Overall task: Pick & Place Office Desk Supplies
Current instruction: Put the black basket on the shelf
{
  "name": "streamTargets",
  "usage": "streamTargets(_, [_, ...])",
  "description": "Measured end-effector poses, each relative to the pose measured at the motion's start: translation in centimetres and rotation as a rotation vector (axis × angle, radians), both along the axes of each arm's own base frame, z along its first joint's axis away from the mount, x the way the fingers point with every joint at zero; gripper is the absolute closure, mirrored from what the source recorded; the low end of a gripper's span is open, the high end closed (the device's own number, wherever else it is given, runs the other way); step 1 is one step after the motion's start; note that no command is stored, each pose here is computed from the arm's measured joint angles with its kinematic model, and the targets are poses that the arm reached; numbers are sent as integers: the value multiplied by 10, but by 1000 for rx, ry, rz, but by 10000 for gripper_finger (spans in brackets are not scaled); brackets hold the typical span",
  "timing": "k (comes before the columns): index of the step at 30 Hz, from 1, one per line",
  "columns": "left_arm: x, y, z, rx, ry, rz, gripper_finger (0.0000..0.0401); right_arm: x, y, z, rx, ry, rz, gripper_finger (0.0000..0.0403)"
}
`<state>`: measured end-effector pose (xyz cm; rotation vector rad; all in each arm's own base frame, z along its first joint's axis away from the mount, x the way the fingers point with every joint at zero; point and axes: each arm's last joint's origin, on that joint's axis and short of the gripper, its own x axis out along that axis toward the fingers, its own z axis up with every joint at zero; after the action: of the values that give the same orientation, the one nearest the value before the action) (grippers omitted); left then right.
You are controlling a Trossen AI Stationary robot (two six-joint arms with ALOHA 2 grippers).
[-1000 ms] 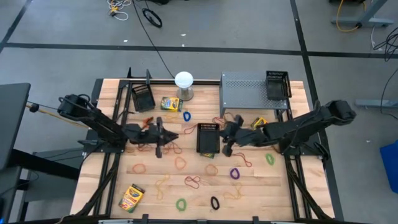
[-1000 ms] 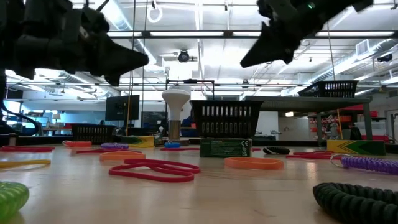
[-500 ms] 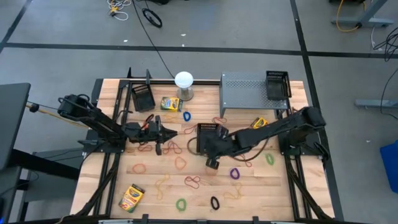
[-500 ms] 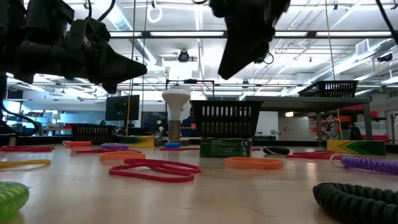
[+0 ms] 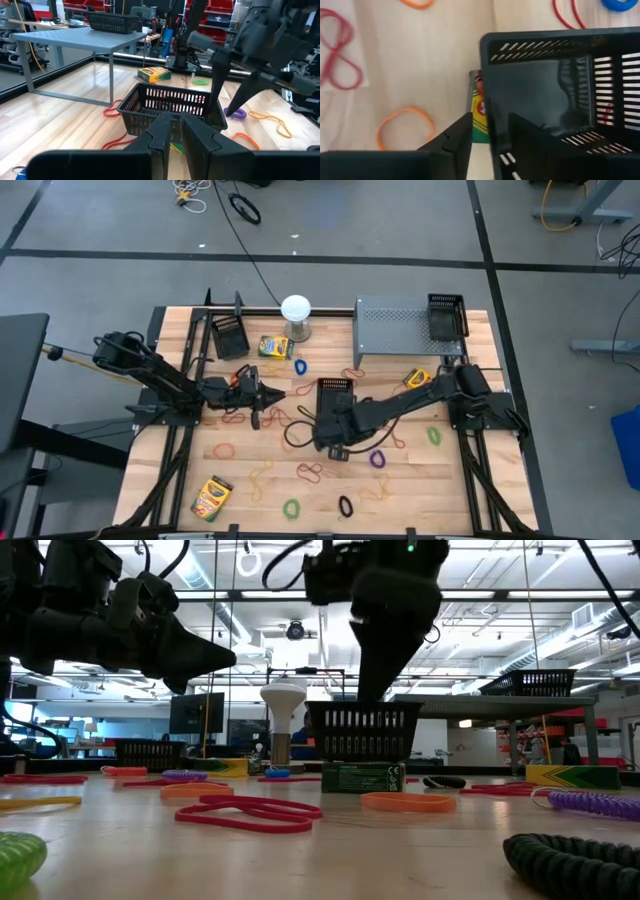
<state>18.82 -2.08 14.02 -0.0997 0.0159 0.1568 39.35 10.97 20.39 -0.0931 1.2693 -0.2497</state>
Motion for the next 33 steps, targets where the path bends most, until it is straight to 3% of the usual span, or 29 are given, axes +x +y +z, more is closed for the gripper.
streamTargets(11, [0,0,0,-27,0,-2,353,1,-3,0,-13,12,33,390])
streamTargets(17, [0,0,0,-27,0,-2,353,-17,7,46,42,-102,83,386])
streamTargets(22, [0,0,0,-27,-1,-2,353,-46,6,99,6,-216,169,393])
streamTargets(27, [0,0,0,-28,-1,-2,353,-82,-26,141,-115,-228,145,391])
streamTargets(33, [0,0,0,-28,-1,0,353,-114,-88,154,-235,11,109,393])
